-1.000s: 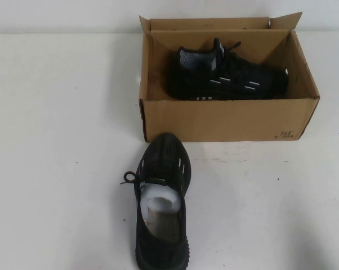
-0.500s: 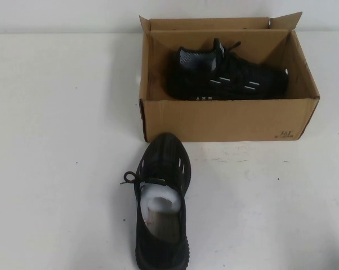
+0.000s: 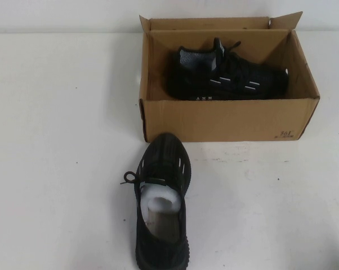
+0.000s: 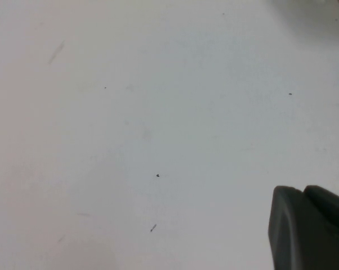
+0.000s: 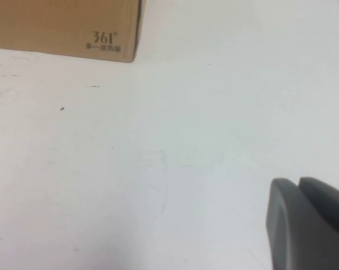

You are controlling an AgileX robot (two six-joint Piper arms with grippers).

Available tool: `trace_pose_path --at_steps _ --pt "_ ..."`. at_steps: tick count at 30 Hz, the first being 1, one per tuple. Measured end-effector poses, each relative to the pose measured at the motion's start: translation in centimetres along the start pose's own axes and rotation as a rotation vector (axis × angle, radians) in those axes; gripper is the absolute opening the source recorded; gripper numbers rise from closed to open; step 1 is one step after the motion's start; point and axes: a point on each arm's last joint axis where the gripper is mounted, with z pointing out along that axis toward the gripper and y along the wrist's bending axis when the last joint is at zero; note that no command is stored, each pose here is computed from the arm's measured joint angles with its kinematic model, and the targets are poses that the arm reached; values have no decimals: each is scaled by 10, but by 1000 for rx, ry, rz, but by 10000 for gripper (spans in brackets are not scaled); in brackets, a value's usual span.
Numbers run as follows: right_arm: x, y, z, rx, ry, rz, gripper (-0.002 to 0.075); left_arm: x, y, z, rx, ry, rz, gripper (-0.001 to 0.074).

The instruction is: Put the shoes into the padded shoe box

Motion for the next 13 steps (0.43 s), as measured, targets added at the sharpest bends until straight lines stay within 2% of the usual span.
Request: trace_pose_path --at_steps 13 --pt "0 1 0 -18 1 -8 -7 0 0 0 0 0 0 -4"
